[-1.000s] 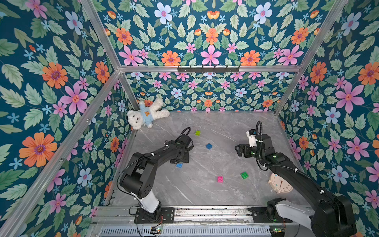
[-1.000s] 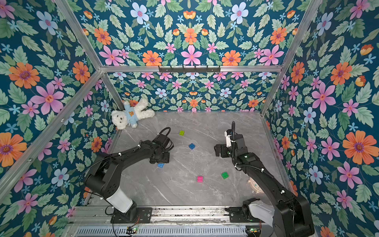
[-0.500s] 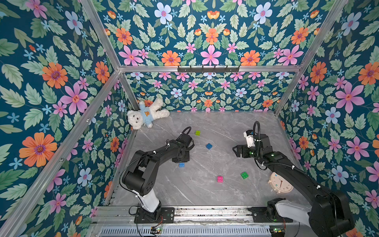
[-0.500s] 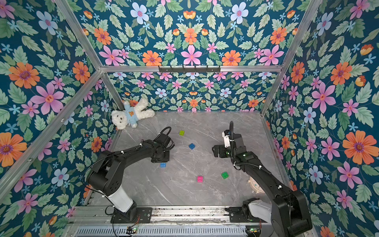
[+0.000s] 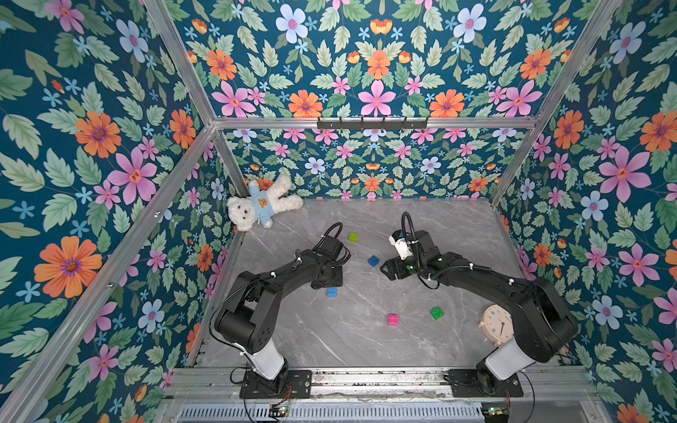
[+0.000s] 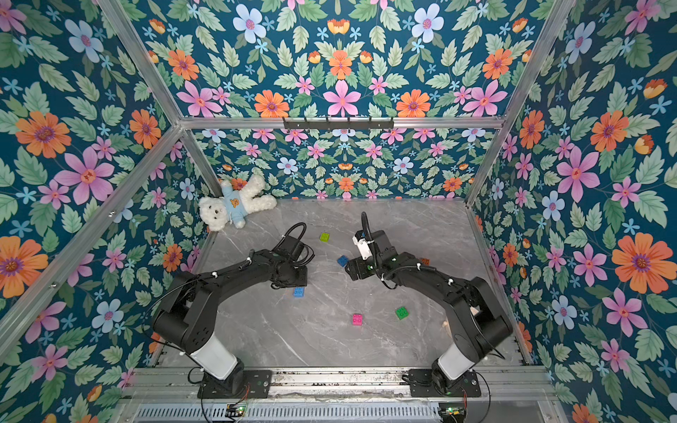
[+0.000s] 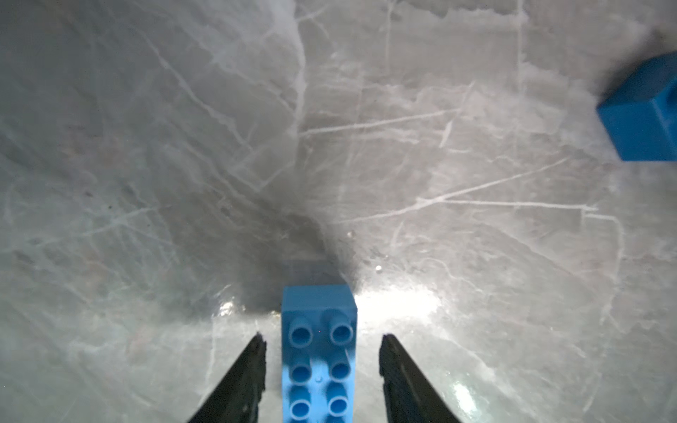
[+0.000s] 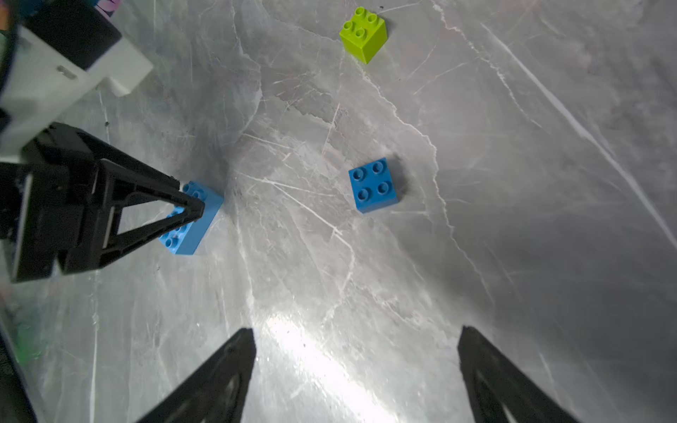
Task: Assemble the letter v with lego
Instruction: Pick up the lego brick from the center of the board, then place the lego brick at the center of the board.
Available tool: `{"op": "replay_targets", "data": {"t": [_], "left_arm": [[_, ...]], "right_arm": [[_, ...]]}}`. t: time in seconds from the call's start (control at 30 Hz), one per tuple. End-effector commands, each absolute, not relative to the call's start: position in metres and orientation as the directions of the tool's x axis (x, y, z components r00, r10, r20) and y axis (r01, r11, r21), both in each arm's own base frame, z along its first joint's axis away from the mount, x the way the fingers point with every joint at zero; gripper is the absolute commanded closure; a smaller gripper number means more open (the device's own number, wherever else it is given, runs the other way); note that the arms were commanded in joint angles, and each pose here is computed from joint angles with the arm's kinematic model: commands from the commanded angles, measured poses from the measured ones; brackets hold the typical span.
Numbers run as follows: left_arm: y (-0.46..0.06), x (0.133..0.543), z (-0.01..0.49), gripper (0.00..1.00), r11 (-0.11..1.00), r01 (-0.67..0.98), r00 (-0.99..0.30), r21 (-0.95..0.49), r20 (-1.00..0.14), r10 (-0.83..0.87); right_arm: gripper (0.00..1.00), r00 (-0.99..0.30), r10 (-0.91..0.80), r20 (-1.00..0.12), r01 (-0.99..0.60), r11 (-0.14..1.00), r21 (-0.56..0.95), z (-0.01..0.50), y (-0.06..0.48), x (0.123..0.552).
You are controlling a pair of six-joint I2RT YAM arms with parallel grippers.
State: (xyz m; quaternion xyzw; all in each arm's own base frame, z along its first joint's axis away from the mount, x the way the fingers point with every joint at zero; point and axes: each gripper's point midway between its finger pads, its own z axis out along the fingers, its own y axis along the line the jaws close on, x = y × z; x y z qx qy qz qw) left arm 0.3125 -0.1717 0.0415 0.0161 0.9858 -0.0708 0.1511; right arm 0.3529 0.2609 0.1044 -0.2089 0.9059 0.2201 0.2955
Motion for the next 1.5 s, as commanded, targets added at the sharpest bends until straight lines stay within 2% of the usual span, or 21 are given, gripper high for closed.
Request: {"op": "replay_targets", "data": {"t": [0.0,0.17,0.33,0.53,1.07,1.2,1.33,1.47], "left_arm": [[-0.174,0.315,0.045,0.34,0.987,0.067,-0.951,-0.144,-0.309,0.02],[-0.163,0.32,0.056,0.25,0.989,-0.004,-0.931,-0.151,-0.36,-0.059],[-0.147,0.329,0.063,0.23,0.961,-0.128,-0.883,-0.245,-0.413,-0.223],[-0.126,0.332,0.064,0.21,0.953,-0.184,-0.859,-0.242,-0.432,-0.275],[-0.105,0.33,0.052,0.2,0.946,-0.218,-0.854,-0.24,-0.422,-0.304],[-0.103,0.33,0.051,0.2,0.945,-0.222,-0.855,-0.24,-0.418,-0.307],[-0.103,0.331,0.052,0.2,0.945,-0.223,-0.854,-0.24,-0.419,-0.308],[-0.104,0.331,0.053,0.2,0.944,-0.22,-0.856,-0.244,-0.417,-0.307]], "right_arm": [[0.13,-0.772,-0.282,-0.57,-0.481,0.845,0.233,0.084,0.265,0.361],[0.16,-0.789,-0.304,-0.534,-0.467,0.862,0.199,0.068,0.278,0.374],[0.21,-0.803,-0.299,-0.515,-0.438,0.883,0.171,0.058,0.286,0.392],[0.24,-0.806,-0.337,-0.487,-0.434,0.895,0.1,0.045,0.293,0.406],[0.54,-0.791,-0.419,-0.446,-0.473,0.881,0.012,0.028,0.304,0.426],[0.65,-0.839,-0.332,-0.431,-0.385,0.922,0.039,0.032,0.3,0.423],[0.69,-0.904,-0.147,-0.401,-0.168,0.986,0.017,0.044,0.28,0.418],[0.7,-0.93,0.01,-0.367,0.02,1.0,-0.023,0.055,0.271,0.403]]}}
